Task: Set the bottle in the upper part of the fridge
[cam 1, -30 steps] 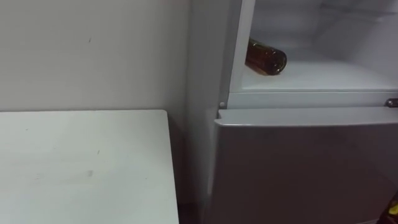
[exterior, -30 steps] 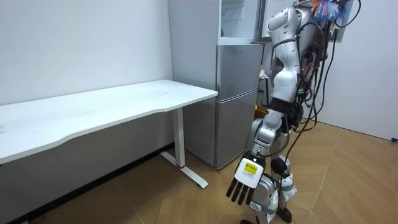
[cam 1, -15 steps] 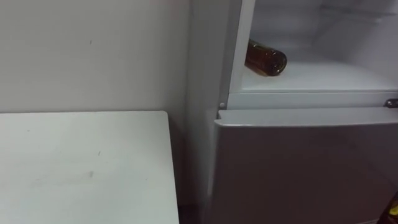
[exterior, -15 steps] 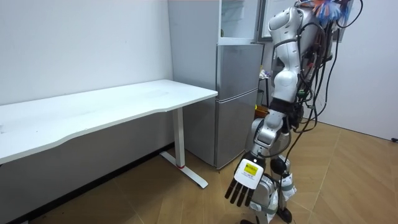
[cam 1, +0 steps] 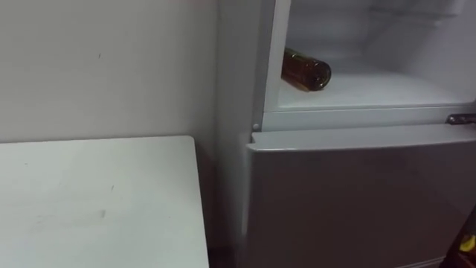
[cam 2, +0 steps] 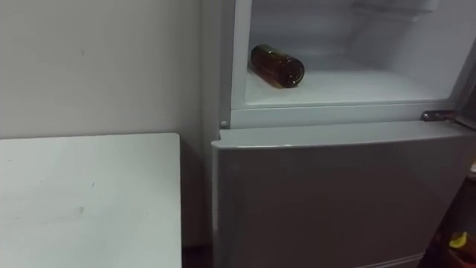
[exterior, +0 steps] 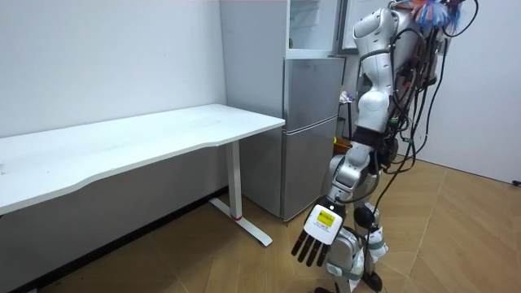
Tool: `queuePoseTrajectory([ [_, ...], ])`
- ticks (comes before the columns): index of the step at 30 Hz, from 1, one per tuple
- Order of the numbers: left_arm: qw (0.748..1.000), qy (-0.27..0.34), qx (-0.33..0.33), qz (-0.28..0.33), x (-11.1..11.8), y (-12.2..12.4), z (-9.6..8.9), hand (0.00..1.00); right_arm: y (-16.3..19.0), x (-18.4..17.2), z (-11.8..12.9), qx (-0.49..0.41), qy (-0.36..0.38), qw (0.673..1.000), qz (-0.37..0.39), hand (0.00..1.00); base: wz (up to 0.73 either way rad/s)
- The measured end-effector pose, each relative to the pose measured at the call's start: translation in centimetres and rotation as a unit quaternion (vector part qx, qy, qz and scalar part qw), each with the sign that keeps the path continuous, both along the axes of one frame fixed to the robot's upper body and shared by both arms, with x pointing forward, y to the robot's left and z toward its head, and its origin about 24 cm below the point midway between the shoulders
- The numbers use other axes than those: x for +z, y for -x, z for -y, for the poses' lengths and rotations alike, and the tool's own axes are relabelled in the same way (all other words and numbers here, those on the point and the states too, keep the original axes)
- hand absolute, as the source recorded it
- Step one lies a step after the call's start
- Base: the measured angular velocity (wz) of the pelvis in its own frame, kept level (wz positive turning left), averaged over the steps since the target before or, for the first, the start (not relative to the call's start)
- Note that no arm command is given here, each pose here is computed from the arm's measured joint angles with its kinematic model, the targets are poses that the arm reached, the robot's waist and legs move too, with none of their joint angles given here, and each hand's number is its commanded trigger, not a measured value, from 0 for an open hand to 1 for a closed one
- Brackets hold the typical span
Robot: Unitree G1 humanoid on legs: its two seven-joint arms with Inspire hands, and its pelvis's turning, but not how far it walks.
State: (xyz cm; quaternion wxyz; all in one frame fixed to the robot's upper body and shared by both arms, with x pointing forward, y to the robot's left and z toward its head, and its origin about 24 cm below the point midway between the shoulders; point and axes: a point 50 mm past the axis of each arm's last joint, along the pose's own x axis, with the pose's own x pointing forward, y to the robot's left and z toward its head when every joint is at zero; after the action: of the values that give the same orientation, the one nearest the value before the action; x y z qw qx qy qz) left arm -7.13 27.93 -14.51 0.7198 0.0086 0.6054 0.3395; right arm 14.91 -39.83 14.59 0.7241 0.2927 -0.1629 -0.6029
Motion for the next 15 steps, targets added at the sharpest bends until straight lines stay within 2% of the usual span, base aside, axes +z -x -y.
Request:
queuePoseTrajectory([
  [15,1.0,0.017,-0.001,-0.001,-0.3,0.3,0.9,0.0,-0.7,-0.2,-3.2,0.088,0.04,0.995,0.036,0.0,-0.07],
])
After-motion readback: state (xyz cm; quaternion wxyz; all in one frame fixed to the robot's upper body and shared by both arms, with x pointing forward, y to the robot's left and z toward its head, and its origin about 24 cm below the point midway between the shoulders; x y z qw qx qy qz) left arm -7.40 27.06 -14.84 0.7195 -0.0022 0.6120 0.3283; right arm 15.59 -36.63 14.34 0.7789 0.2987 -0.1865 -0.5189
